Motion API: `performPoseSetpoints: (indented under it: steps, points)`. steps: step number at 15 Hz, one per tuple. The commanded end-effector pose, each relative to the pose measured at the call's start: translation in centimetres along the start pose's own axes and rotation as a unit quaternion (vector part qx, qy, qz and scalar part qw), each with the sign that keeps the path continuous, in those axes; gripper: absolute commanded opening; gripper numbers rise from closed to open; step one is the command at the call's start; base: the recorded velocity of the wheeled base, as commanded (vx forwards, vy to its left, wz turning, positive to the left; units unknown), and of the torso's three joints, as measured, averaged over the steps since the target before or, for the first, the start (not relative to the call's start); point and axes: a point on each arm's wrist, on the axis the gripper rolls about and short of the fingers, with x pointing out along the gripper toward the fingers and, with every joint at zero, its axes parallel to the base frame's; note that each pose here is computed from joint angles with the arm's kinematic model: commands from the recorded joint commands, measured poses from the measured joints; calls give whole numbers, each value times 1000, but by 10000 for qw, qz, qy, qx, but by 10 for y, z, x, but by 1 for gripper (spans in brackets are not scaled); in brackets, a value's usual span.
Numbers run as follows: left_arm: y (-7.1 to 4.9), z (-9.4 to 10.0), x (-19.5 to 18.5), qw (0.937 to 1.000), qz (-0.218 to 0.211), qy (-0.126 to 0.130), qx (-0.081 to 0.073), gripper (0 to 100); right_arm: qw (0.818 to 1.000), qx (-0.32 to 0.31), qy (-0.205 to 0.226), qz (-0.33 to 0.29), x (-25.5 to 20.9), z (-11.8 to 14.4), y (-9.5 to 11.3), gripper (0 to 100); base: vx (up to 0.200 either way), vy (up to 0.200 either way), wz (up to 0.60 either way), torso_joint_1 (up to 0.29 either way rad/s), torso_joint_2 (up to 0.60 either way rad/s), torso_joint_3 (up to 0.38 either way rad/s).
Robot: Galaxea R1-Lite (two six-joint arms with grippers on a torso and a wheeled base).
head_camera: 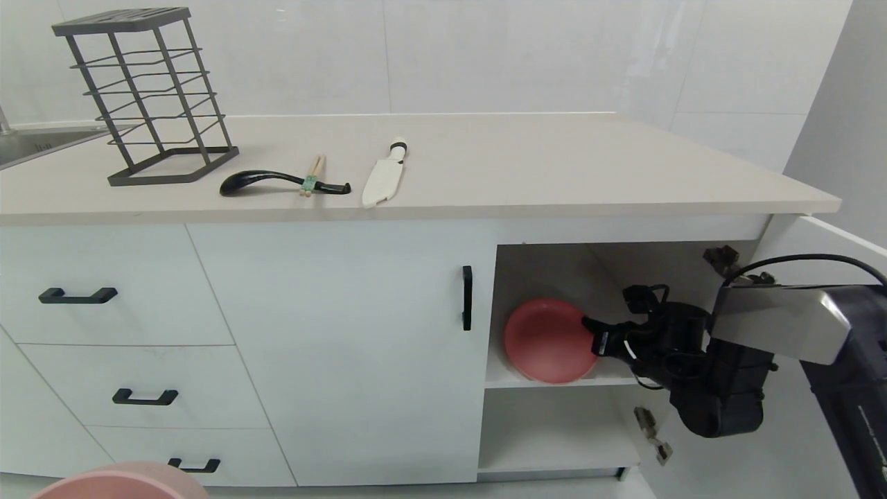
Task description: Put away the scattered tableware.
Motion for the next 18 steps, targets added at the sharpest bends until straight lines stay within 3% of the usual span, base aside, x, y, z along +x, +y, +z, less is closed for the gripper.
performPoseSetpoints:
  steps: [1,4,5,10,14,16,17,18]
  points:
    - [0,0,0,10000,2,4,1,0,9999,39,-78,-67,17,2,-4,0,0,0,0,0,0,0]
    - [0,0,0,10000,2,4,1,0,9996,46,-83,-270,35,11,-7,0,0,0,0,0,0,0]
    - [0,0,0,10000,2,4,1,0,9989,36,-157,-435,41,17,-8,100,0,0,0,0,0,0]
    - [0,0,0,10000,2,4,-7,0,9991,-177,-236,-304,29,16,-4,100,0,0,0,0,0,0]
    - [0,1,0,10000,-52,-5,-22,0,9988,-334,-122,323,-64,43,59,100,0,0,0,0,0,0]
    - [0,1,0,9999,-97,-22,10,0,9961,-399,103,786,-143,46,90,100,0,0,0,0,0,0]
    - [0,28,-5,9970,-97,-763,-41,0,9939,-451,220,980,-180,43,100,100,0,0,0,0,0,0]
    - [1,51,-10,9913,-87,-1312,-26,0,9929,-523,218,1048,-195,43,104,100,0,0,0,0,0,0]
